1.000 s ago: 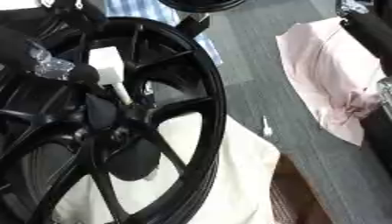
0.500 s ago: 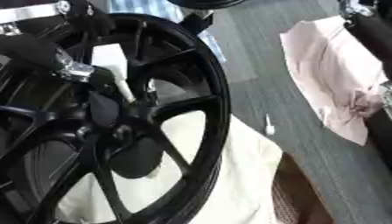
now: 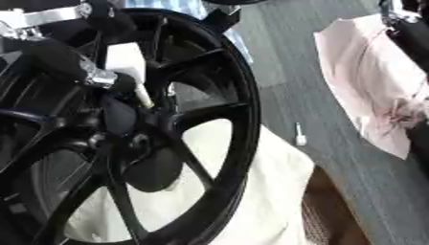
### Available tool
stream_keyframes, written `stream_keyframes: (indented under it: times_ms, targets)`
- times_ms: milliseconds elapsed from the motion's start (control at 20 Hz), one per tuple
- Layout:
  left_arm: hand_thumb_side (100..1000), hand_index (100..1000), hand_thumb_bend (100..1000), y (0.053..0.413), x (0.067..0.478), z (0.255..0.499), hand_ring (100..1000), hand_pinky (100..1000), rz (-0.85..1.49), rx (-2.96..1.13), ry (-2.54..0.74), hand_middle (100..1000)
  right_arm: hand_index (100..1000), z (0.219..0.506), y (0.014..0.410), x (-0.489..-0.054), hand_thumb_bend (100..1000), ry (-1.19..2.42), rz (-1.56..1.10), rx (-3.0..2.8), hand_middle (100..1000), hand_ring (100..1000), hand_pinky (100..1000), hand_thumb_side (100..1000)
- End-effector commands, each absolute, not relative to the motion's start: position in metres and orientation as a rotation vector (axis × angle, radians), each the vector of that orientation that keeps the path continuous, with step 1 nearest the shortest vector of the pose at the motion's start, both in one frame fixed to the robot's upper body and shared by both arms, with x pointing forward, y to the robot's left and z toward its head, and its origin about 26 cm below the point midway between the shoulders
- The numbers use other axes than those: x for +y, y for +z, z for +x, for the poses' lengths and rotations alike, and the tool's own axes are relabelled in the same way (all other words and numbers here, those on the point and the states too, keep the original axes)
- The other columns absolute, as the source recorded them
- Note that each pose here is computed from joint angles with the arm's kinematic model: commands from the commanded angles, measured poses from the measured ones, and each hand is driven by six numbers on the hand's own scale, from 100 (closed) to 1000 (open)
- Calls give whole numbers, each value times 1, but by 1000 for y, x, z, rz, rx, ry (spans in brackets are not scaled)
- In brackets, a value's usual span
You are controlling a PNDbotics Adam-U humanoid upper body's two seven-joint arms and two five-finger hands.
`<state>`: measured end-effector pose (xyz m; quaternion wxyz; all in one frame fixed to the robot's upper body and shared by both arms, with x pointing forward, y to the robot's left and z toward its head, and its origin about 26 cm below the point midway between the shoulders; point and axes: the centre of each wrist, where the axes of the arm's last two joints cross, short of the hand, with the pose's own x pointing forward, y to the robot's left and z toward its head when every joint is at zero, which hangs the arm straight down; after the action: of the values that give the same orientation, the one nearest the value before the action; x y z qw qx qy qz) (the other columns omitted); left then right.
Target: Pull the pin out of the wheel hub.
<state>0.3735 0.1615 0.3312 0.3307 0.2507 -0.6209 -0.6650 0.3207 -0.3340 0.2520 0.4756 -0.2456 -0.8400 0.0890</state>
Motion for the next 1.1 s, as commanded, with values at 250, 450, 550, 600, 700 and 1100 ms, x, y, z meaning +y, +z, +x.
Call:
stream_keyframes:
  times_ms: [250, 450, 550, 600, 700, 1100]
  targets:
    - [548, 867, 581, 339, 170, 376, 788, 829, 702, -1629, -1729, 759, 763, 319, 259, -336, 100, 217, -605, -2072, 644, 801, 798, 547]
    - [542, 852, 535, 340, 170, 376, 763, 806, 694, -1631, -1729, 734, 763, 318, 258, -336, 100, 212, -606, -2071, 645, 801, 799, 553]
    - [543, 842, 500, 341, 170, 376, 737, 792, 685, -1638, -1723, 700, 763, 318, 257, -337, 100, 206, -608, -2067, 645, 802, 799, 556]
    - [541, 838, 486, 342, 170, 375, 728, 786, 679, -1645, -1719, 690, 763, 318, 257, -337, 100, 203, -609, -2065, 645, 802, 799, 556]
    - [537, 820, 448, 343, 170, 374, 705, 777, 669, -1661, -1707, 660, 763, 319, 256, -337, 100, 198, -611, -2062, 645, 802, 800, 558]
    - [541, 822, 469, 349, 173, 366, 703, 777, 655, -1727, -1675, 668, 763, 318, 254, -338, 100, 190, -616, -2050, 644, 802, 801, 562]
